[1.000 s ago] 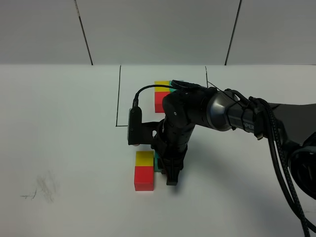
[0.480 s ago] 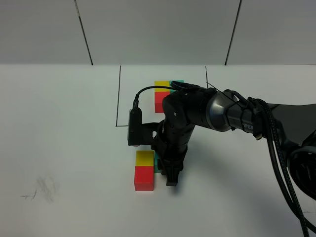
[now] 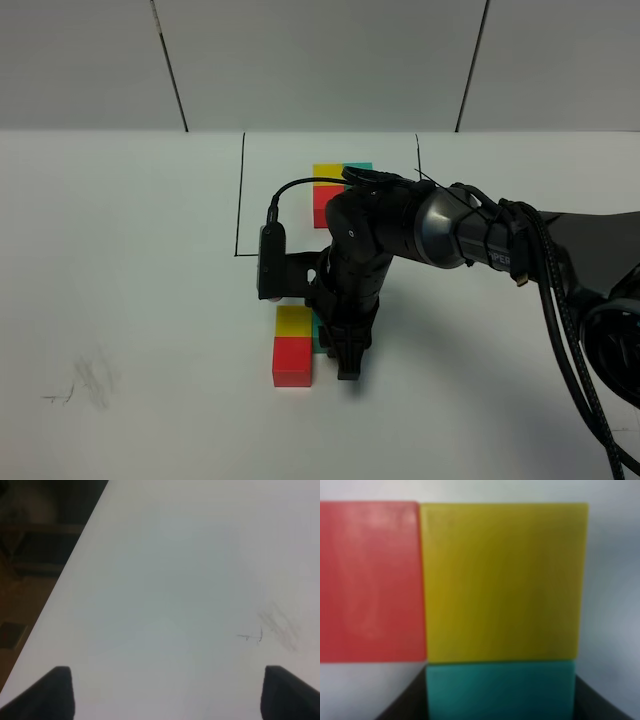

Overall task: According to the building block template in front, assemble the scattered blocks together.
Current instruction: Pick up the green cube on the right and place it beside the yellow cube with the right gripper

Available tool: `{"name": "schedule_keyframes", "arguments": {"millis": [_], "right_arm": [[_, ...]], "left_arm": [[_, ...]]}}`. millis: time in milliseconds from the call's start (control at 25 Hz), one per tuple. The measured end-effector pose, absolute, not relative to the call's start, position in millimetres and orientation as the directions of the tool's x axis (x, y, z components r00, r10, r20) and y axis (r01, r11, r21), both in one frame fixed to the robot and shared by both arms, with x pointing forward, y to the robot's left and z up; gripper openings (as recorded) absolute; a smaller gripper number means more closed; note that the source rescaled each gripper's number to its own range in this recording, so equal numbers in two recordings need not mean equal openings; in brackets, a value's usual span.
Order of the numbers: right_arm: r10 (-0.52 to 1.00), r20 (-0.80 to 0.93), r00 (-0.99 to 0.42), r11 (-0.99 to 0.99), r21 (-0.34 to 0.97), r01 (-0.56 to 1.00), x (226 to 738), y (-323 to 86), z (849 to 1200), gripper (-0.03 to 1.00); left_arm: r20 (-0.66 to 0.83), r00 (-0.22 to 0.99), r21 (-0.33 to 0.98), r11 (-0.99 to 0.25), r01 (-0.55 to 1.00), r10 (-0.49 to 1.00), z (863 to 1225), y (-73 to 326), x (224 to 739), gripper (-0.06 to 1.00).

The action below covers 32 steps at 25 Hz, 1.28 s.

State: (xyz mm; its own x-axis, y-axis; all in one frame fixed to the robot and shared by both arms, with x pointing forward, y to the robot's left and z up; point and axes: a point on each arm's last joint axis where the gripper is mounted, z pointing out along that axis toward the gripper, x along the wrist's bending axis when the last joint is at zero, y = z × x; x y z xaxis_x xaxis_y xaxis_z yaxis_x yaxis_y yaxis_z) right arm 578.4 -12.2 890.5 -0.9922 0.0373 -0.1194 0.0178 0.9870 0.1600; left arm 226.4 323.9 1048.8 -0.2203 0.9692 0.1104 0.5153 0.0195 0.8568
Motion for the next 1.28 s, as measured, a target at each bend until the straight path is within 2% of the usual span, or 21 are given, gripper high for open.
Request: {"name": "schedule_keyframes", "arguments": {"millis": [560, 640, 800, 880, 1080, 1280], "right_arm": [[0.036, -0.106, -0.994, 0.989, 0.149, 0.020, 577, -13, 890, 0.46], [0.036, -0.100, -0.994, 0.989, 0.145, 0.021, 577, -13, 890, 0.52], [0.034, -0.095, -0.995, 0.990, 0.138, 0.020, 576, -14, 890, 0.85], [0.033, -0.099, -0.995, 0.990, 0.140, 0.019, 576, -14, 891, 0.95], [0.050, -0.122, -0.991, 0.993, 0.110, 0.036, 576, -19, 907, 0.99], [0.109, -0.130, -0.986, 0.994, 0.019, 0.107, 566, -37, 953, 1.00]], "left_arm": [[0.110, -0.220, 0.857, 0.019, 0.515, 0.969, 1049, 324, 226, 0.82], [0.110, -0.220, 0.857, 0.019, 0.515, 0.969, 1049, 324, 226, 0.82], [0.110, -0.220, 0.857, 0.020, 0.515, 0.969, 1049, 324, 226, 0.82], [0.110, -0.220, 0.857, 0.020, 0.515, 0.969, 1049, 324, 226, 0.82], [0.110, -0.220, 0.857, 0.020, 0.515, 0.969, 1049, 324, 226, 0.82], [0.110, -0.220, 0.857, 0.020, 0.515, 0.969, 1049, 324, 226, 0.82]]}}
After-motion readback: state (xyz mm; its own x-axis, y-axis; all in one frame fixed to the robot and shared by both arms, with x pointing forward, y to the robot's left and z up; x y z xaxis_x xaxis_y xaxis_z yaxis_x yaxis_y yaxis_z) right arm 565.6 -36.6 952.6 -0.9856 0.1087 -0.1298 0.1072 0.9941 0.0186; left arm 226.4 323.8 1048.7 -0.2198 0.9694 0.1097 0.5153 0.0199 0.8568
